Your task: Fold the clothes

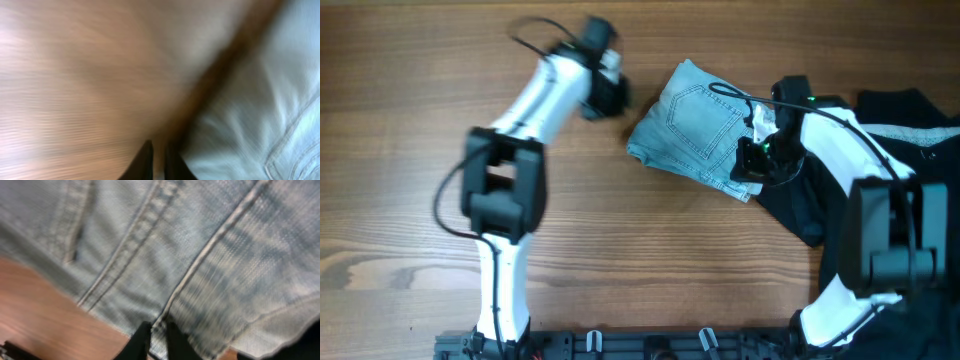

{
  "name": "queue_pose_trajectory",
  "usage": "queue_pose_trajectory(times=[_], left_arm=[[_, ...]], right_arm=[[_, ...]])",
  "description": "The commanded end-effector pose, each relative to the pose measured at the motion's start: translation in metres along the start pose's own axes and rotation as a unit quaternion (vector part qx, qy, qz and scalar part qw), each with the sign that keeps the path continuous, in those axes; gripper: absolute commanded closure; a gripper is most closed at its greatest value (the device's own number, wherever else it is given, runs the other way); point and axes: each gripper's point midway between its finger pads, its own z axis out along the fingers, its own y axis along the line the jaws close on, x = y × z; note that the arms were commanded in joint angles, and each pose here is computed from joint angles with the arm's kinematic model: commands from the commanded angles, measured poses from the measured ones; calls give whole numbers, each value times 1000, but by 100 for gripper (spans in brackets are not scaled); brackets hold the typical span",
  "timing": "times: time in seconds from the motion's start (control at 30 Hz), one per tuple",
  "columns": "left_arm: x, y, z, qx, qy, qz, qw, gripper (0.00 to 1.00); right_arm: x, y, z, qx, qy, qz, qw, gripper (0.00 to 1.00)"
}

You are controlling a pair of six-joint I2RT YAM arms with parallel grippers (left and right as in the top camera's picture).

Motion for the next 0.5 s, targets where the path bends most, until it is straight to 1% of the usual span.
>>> queue_pose_trajectory(times=[0.0,0.07,0.13,0.17,0.2,0.27,0.3,0.33,0.4,0.43,0.47], left_arm=[[-47,34,-60,-6,-52,-21,998,80],[-34,17,-74,41,-18,-28,999,76],[-12,-11,-79,112,31,-20,993,76],[1,-27,-80,141,56,-9,988,77],[13,-38,-78,149,75,0,986,79],[39,-65,-65,136,104,30,985,82],[49,-70,-58,121,112,38,986,87],[61,-72,-48,88,120,35,988,91],[78,-67,-28,24,128,20,991,93],[84,-65,-21,5,128,18,992,93],[94,-64,-4,-11,130,12,991,94]], right_arm=[[-25,38,-57,-39,-110,-43,992,77],[-40,47,-73,-47,-158,-54,985,76],[-57,44,-80,-31,-196,-58,978,75],[-74,27,-81,10,-225,-30,974,76],[-86,13,-82,40,-246,-9,968,76],[-107,-3,-77,51,-269,16,962,77],[-112,-9,-74,49,-273,28,960,77],[-117,-18,-71,48,-274,48,959,79],[-119,-34,-65,51,-269,72,959,80],[-118,-43,-63,56,-264,80,960,79],[-114,-57,-59,70,-253,96,960,79]])
